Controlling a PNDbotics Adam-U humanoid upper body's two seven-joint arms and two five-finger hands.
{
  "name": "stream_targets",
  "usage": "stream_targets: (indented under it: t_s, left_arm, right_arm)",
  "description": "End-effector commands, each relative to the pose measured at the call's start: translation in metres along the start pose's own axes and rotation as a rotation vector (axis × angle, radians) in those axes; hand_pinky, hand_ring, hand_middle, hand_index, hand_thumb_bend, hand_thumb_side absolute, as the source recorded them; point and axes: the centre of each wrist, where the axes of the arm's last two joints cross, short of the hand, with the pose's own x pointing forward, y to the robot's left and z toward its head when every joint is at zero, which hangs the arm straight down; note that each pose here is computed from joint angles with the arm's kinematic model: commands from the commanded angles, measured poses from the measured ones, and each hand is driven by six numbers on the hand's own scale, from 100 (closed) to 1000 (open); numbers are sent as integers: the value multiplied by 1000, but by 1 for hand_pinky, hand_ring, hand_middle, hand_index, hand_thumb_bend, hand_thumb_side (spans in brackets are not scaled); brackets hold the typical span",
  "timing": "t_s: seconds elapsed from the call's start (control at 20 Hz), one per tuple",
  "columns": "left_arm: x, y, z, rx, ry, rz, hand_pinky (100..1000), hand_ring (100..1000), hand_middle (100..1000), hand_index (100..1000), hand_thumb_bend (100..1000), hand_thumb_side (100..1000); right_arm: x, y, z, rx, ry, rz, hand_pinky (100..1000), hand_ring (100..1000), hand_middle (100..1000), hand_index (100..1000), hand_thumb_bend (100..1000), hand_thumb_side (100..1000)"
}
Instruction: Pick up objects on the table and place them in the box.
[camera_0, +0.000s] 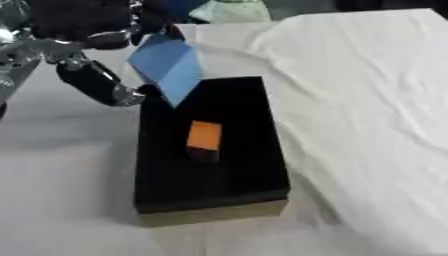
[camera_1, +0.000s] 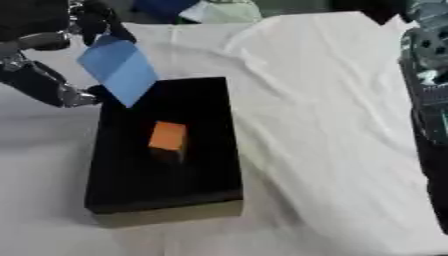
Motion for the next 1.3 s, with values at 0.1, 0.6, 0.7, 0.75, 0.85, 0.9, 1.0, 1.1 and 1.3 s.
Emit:
stream_targets:
  t_s: [0.1,0.6,0.7,0.75,0.85,0.9,1.0,1.1,1.3]
  left_arm:
    - [21,18,2,1,-55,-52,639,497,395,546,100,324]
    - [47,-4,-30,-38,-109,-135,650,518,416,565,111,319]
    - [48,-15,-36,-68,-112,-162,658,530,433,582,146,328]
    - [48,-21,-39,-82,-112,-168,659,532,448,598,149,345]
    - [47,-33,-44,-99,-115,-166,661,538,479,631,159,366]
    - [47,-39,-45,-108,-118,-160,662,541,492,646,164,373]
    - [46,-49,-48,-126,-125,-148,677,554,534,681,189,400]
    - [46,-56,-50,-141,-130,-138,696,573,574,708,234,452]
    - [46,-61,-50,-151,-146,-139,737,643,675,797,362,593]
  right_arm:
    - [1,-8,-1,-22,-9,17,864,784,640,887,100,973]
    - [1,-7,1,-30,-6,-3,864,785,639,886,100,973]
    - [2,-7,1,-30,-7,-4,865,786,638,886,100,973]
    - [1,-7,1,-30,-7,-4,865,786,638,886,100,967]
    - [1,-7,1,-29,-6,-5,865,786,638,886,100,959]
    - [1,-7,1,-29,-6,-6,865,786,638,886,100,958]
    - [1,-8,1,-30,-6,-7,865,786,638,886,100,957]
    - [1,-8,1,-30,-5,-7,865,786,637,886,100,955]
    - [1,-8,2,-31,0,-7,864,785,636,886,100,956]
